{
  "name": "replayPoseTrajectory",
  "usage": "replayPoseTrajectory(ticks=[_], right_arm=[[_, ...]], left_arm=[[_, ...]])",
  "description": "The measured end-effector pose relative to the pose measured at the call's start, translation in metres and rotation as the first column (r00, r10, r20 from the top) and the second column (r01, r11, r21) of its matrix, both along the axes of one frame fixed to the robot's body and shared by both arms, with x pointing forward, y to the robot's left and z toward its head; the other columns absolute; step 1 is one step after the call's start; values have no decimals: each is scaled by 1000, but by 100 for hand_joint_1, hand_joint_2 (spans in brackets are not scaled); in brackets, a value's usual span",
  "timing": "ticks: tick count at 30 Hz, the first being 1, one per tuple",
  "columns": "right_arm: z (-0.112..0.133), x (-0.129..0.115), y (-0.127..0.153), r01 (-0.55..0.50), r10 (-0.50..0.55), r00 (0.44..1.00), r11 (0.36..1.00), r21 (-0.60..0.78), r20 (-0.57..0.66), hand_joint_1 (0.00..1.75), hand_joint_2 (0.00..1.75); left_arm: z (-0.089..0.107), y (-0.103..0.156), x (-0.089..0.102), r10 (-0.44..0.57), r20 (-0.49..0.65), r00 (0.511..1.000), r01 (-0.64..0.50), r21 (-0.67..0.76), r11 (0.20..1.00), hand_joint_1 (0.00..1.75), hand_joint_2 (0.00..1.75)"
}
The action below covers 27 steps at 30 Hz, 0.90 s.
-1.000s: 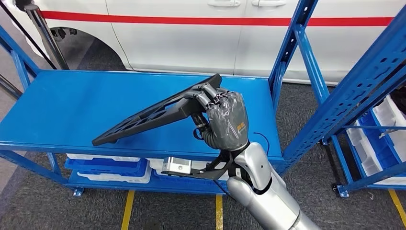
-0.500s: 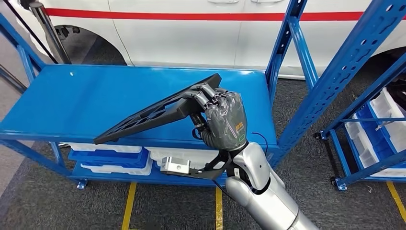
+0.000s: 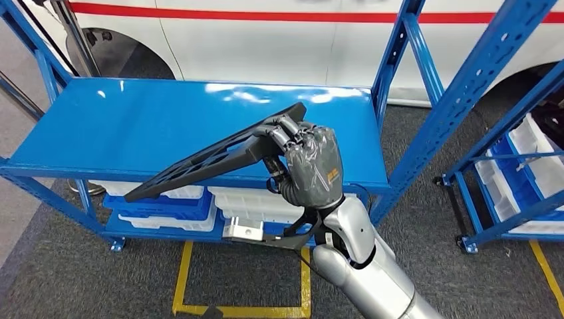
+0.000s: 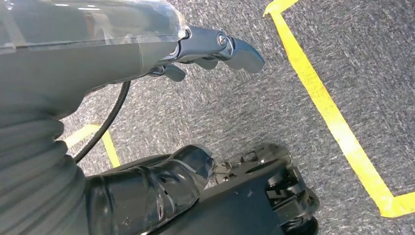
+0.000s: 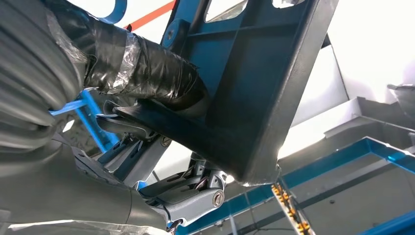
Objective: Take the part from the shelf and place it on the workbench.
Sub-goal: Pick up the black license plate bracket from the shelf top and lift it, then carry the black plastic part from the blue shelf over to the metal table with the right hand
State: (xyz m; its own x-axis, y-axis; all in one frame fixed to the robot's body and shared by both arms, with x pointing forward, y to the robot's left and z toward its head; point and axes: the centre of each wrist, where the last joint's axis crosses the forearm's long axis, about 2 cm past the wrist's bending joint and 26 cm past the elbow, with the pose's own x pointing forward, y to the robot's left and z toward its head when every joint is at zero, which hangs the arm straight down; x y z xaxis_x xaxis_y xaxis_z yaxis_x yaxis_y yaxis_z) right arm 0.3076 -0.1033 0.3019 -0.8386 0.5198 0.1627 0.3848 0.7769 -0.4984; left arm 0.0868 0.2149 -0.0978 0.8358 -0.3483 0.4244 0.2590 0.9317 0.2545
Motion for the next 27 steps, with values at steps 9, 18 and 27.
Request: replayPoseTrajectory(ticks=[9,18,27], right_arm=[[-1,0,0,-9,9,1000,1000,6,-13,175,175],[-1,0,0,-17,17,1000,1000,-1,-12,175,175],[-3,-1,0,-17,17,1000,1000,-1,-18,175,175]], left_arm=[[0,0,-1,-3,-4,1000,3,-2,1000,0,175],[0,0,-1,-6,-5,1000,6,-2,1000,0,175],[0,0,0,-5,-6,1000,5,-5,1000,0,175]])
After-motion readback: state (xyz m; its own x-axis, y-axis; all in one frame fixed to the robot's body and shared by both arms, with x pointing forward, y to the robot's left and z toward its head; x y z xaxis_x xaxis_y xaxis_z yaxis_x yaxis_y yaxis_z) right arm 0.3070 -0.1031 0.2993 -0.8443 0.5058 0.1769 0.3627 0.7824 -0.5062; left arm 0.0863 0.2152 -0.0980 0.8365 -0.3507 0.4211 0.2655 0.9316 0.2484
